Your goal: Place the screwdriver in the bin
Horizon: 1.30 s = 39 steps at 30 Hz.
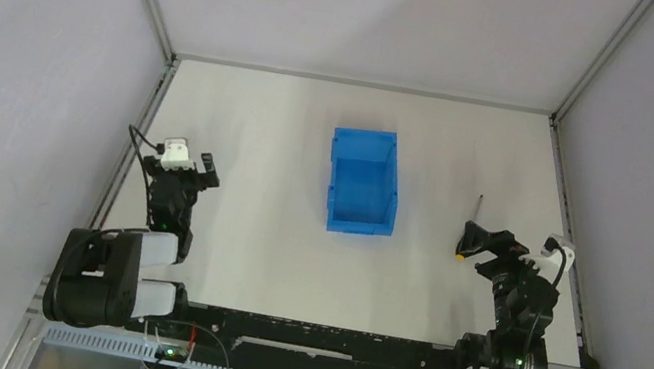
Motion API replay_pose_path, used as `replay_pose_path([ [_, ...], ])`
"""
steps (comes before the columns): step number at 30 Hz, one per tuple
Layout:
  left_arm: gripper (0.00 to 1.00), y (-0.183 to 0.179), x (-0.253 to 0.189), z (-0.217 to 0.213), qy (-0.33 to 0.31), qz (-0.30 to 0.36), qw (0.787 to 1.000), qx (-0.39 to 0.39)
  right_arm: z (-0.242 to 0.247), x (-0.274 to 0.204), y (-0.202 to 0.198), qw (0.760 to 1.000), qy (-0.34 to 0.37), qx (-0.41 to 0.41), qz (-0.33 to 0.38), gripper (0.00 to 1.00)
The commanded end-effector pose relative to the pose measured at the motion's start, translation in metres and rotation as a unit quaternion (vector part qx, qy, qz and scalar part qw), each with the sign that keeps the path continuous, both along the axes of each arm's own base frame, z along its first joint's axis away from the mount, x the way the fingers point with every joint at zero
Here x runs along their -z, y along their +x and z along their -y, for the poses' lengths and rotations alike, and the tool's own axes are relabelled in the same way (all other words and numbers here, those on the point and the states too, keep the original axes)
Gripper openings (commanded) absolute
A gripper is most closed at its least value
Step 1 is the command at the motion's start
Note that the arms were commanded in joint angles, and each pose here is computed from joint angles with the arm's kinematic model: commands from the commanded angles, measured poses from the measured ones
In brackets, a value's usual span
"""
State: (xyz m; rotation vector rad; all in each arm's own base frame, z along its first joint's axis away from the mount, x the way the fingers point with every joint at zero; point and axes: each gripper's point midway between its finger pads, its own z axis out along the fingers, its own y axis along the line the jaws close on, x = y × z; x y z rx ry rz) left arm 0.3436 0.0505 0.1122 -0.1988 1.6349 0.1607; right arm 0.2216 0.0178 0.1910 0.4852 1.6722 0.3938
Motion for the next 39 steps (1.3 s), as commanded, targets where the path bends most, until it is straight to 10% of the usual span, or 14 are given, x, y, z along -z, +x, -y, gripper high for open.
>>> replay_pose_path([
  [1,1.00,0.010,-0.024,-0.001,0.002,0.035,0.999,-0.002,0.005,-0.017,0.004,1.000,0.014,0.019,0.017,1.00],
  [11,1.00,0.010,-0.023,-0.001,0.002,0.035,0.999,-0.002,-0.011,-0.111,0.009,0.994,-0.059,-0.048,0.083,0.98],
  [18,1.00,0.010,-0.024,0.000,0.002,0.035,0.999,-0.001,0.024,-0.151,0.056,0.984,-0.114,0.009,-0.139,0.97],
  [23,1.00,0.010,-0.024,-0.001,0.002,0.035,0.999,-0.002,0.027,-0.103,0.093,0.911,-0.115,-0.036,-0.395,0.95],
  [39,1.00,0.010,-0.023,-0.001,0.002,0.034,0.999,-0.002,0.049,0.149,0.125,0.794,-0.115,-0.018,-0.597,0.76],
])
